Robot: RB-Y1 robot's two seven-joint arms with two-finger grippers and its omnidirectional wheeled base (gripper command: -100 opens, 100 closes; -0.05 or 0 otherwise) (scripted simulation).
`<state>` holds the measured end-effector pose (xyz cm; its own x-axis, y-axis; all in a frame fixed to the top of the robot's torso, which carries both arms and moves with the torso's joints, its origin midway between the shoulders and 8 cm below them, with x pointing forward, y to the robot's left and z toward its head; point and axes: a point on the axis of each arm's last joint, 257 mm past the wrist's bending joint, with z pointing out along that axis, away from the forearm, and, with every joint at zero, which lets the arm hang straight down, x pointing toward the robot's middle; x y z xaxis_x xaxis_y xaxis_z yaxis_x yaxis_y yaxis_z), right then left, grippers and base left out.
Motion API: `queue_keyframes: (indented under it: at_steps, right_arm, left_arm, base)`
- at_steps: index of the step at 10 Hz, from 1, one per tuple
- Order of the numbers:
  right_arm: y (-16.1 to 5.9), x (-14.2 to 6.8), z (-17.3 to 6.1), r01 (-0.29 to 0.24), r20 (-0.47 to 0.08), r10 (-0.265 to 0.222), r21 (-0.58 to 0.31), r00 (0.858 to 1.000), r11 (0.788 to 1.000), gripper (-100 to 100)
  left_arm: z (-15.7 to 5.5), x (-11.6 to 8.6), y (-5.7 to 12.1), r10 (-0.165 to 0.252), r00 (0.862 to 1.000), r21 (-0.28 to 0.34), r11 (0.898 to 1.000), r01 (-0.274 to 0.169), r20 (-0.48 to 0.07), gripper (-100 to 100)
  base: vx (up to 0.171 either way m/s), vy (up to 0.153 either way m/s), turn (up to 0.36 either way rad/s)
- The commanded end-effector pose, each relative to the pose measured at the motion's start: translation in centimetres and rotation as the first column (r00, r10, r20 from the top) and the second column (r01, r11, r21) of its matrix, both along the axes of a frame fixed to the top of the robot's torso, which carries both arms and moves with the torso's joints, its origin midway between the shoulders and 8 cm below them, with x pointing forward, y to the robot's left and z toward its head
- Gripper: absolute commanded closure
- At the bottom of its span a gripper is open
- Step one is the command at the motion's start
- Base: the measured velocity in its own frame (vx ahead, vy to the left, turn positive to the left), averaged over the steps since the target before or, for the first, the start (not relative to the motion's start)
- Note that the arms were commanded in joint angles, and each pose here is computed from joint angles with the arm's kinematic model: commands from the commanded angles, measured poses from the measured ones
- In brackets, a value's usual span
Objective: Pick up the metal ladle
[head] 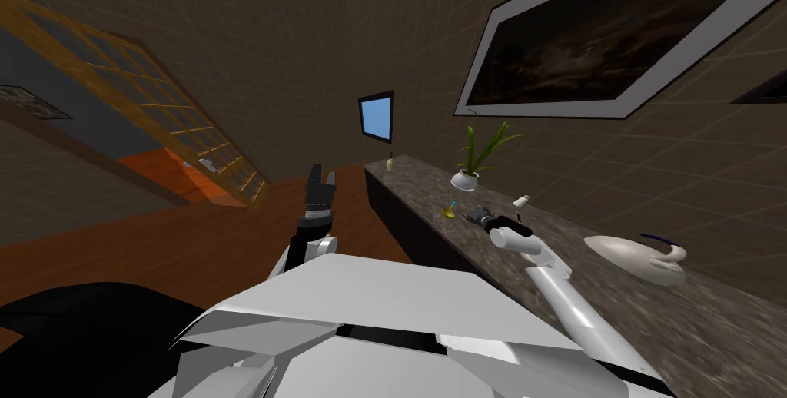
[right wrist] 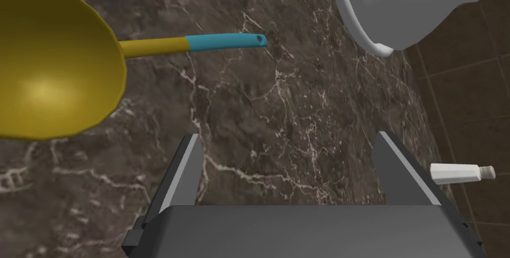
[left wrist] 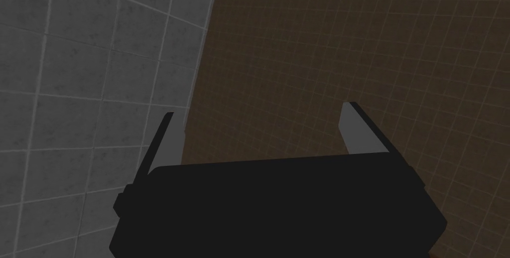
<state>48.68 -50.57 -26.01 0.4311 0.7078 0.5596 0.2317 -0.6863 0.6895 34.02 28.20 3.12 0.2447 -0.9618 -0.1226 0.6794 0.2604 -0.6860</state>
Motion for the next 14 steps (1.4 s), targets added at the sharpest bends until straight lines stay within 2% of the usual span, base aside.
queue_keyframes:
  at_steps: [1, 2, 3, 4, 5, 6, 7, 8, 9, 10, 11, 12, 13, 14]
  right_arm:
    - [-2.3, -0.3, -0.1, 0.058, -0.042, -0.056, 0.054, 0.998, 0.997, -100]
    - [-3.4, -1.1, -1.4, 0.093, -0.077, -0.087, 0.077, 0.993, 0.993, -100]
    - [-5.2, -1.1, -0.7, 0.136, -0.093, -0.126, 0.114, 0.988, 0.984, -100]
    - [-6.1, -2.2, -2.3, 0.182, -0.137, -0.163, 0.139, 0.977, 0.973, -100]
    - [-6.1, -2.3, -2.4, 0.185, -0.143, -0.164, 0.142, 0.976, 0.973, -100]
    - [-8.2, -3.0, -2.3, 0.251, -0.179, -0.219, 0.185, 0.959, 0.95, -100]
    - [-8.6, -3.7, -3.2, 0.282, -0.21, -0.24, 0.199, 0.948, 0.939, -100]
    - [-10.3, -4.2, -2.4, 0.334, -0.234, -0.282, 0.227, 0.931, 0.915, -100]
    - [-10.6, -5.1, -3.4, 0.37, -0.267, -0.304, 0.249, 0.914, 0.895, -100]
    - [-10.8, -5.2, -3.6, 0.376, -0.271, -0.308, 0.249, 0.912, 0.893, -100]
    - [-12.2, -6.1, -3.0, 0.442, -0.31, -0.355, 0.284, 0.882, 0.851, -100]
    - [-13.3, -7.3, -4.3, 0.481, -0.34, -0.381, 0.289, 0.86, 0.828, -100]
    - [-13.3, -7.3, -4.3, 0.481, -0.34, -0.381, 0.289, 0.86, 0.828, -100]
    - [-15.1, -8.7, -4.0, 0.549, -0.381, -0.427, 0.313, 0.82, 0.775, -100]
  left_arm:
    - [0.0, 0.0, 0.0, 0.0, 1.0, 0.0, 1.0, 0.0, 0.0, 0]
    - [0.0, 0.0, 0.0, 0.0, 1.0, 0.0, 1.0, 0.0, 0.0, 0]
    - [0.0, 0.0, 0.0, 0.0, 1.0, 0.0, 1.0, 0.0, 0.0, 0]
    - [0.0, 0.0, 0.0, 0.0, 1.0, 0.0, 1.0, 0.0, 0.0, 0]
    - [0.0, 0.0, 0.0, 0.0, 1.0, 0.0, 1.0, 0.0, 0.0, 0]
    - [0.0, 0.0, 0.0, 0.0, 1.0, 0.0, 1.0, 0.0, 0.0, 0]
    - [0.0, 0.0, 0.0, 0.0, 1.0, 0.0, 1.0, 0.0, 0.0, 0]
    - [0.0, 0.0, 0.0, 0.0, 1.0, 0.0, 1.0, 0.0, 0.0, 0]
    - [0.0, 0.0, 0.0, 0.0, 1.0, 0.0, 1.0, 0.0, 0.0, 0]
    - [0.0, 0.0, 0.0, 0.0, 1.0, 0.0, 1.0, 0.0, 0.0, 0]
    - [0.0, 0.0, 0.0, 0.0, 1.0, 0.0, 1.0, 0.0, 0.0, 0]
    - [0.0, 0.0, 0.0, 0.0, 1.0, 0.0, 1.0, 0.0, 0.0, 0]
    - [0.0, 0.0, 0.0, 0.0, 1.0, 0.0, 1.0, 0.0, 0.0, 0]
    - [0.0, 0.0, 0.0, 0.0, 1.0, 0.0, 1.0, 0.0, 0.0, 0]
  base:
    - [-0.011, 0.005, 0.305]
    - [-0.014, -0.009, 0.194]
    - [-0.022, -0.014, 0.233]
    - [-0.02, -0.014, 0.159]
    - [-0.009, -0.006, -0.021]
    - [-0.02, -0.009, 0.262]
    - [-0.021, -0.021, 0.157]
    - [-0.036, -0.028, 0.254]
    - [-0.035, -0.032, 0.119]
    - [-0.014, -0.015, -0.028]
    - [-0.027, -0.019, 0.243]
    - [-0.029, -0.032, 0.135]
    - [-0.015, -0.017, -0.024]
    - [-0.033, -0.028, 0.19]
